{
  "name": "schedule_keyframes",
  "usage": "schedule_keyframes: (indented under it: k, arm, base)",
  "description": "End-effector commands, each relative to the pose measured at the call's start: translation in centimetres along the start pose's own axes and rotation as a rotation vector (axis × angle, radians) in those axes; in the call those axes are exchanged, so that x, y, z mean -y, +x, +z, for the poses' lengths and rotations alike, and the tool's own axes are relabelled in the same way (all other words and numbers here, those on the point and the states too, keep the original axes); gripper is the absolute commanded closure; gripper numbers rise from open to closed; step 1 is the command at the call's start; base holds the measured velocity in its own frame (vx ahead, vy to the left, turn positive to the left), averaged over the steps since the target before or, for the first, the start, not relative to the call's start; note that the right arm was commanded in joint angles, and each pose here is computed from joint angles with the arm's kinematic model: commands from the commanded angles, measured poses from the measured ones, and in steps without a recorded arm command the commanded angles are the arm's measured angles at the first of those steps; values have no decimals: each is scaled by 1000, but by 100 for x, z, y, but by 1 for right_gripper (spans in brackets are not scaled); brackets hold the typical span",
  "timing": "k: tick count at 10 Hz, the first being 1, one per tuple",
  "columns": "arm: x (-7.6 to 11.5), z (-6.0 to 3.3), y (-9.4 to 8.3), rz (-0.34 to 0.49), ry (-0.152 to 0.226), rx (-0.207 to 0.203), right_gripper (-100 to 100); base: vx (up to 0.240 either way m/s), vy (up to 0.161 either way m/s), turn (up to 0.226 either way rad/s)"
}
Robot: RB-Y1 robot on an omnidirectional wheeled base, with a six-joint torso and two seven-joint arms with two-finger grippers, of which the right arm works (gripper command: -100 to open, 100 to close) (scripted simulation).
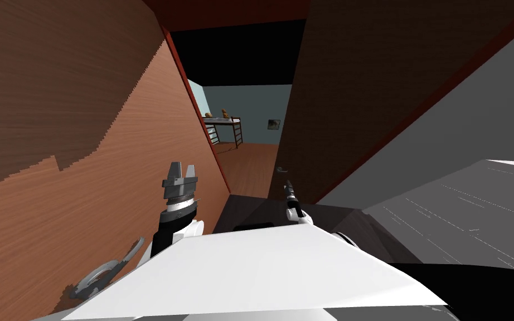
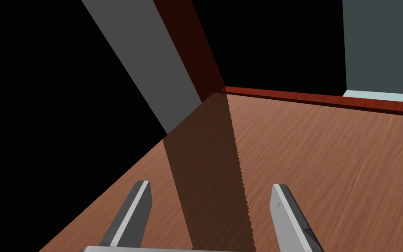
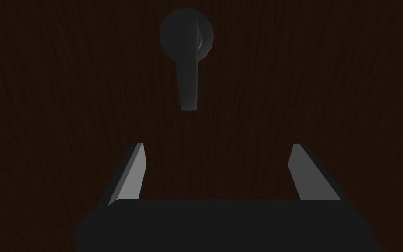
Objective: Pull the door open
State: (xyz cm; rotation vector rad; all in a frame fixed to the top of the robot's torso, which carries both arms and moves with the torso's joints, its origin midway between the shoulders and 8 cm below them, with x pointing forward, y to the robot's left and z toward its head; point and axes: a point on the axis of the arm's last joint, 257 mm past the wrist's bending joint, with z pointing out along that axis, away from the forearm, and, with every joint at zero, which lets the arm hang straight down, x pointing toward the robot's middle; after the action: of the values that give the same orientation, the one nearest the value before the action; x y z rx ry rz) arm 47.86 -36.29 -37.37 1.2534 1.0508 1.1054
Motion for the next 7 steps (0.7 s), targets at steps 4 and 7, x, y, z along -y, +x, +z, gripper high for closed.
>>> schedule_keyframes:
  k: [4, 7]
  arm:
    - [152, -42, -119, -5, 38, 20, -100]
    - [170, -87, -269, -5, 43, 36, -100]
  base:
    - [105, -15, 26]
    - [61, 3, 36]
